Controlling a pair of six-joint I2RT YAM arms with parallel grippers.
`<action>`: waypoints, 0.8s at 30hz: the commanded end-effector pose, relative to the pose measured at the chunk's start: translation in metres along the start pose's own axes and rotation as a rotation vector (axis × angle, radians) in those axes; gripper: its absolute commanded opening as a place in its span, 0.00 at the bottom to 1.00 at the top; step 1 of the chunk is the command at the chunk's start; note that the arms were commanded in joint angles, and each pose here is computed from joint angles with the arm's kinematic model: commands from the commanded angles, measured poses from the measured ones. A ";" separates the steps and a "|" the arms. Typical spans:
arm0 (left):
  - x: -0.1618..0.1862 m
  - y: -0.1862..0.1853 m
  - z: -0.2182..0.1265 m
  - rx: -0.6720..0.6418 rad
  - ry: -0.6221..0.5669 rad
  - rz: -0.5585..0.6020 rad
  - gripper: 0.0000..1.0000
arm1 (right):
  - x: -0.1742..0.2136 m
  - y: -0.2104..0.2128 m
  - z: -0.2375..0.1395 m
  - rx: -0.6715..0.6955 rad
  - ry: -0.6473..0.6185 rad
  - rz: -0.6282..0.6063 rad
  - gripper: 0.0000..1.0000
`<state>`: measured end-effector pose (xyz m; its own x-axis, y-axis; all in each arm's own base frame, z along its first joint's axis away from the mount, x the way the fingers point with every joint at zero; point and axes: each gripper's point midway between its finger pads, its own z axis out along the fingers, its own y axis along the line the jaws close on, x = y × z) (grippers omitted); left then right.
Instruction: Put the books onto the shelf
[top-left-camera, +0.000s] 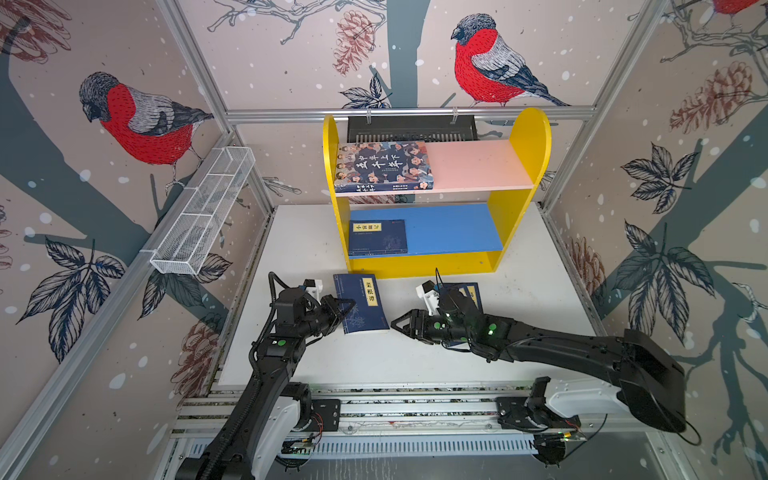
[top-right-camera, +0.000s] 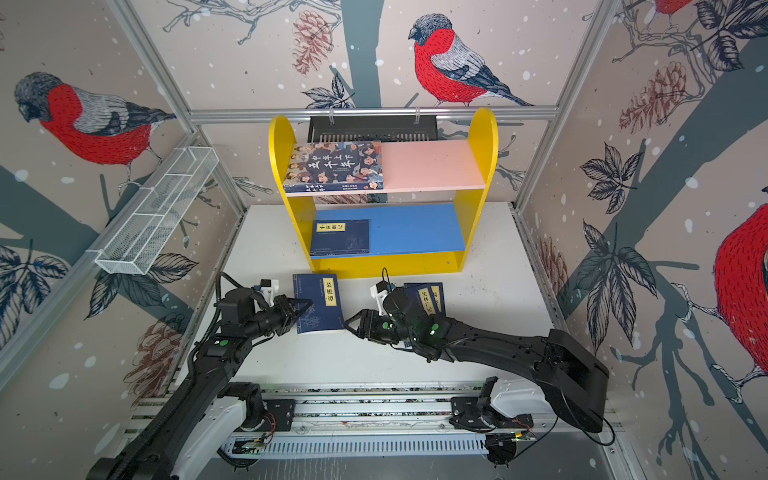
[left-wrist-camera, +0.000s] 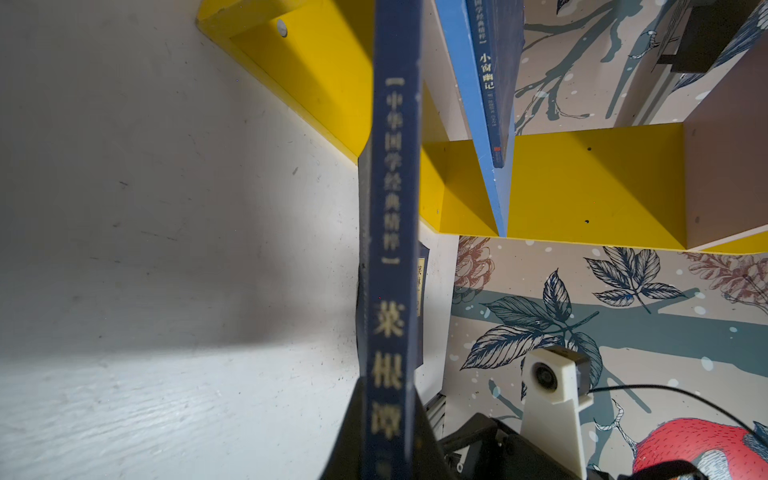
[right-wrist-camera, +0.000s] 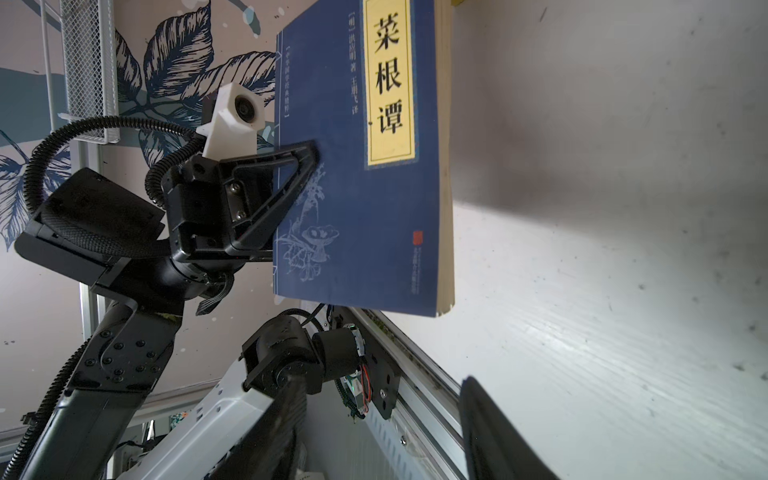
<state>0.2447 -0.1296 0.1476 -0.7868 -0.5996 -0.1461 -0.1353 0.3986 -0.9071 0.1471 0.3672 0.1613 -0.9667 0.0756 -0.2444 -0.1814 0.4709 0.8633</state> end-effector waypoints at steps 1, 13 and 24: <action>-0.004 -0.020 -0.002 0.071 -0.003 0.018 0.00 | -0.003 0.013 0.006 -0.031 -0.091 0.041 0.62; -0.005 -0.018 0.001 0.067 -0.001 -0.014 0.00 | 0.005 0.027 0.037 -0.186 -0.184 0.169 0.65; -0.008 -0.021 0.001 0.075 -0.003 -0.032 0.00 | -0.004 0.030 0.057 -0.275 -0.245 0.263 0.65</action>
<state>0.2501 -0.1313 0.1515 -0.7788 -0.6207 -0.0903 -0.1722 0.3501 -0.9207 0.1487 0.4266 0.1407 -0.9372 0.3325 -0.1054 -0.0154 0.2623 0.9649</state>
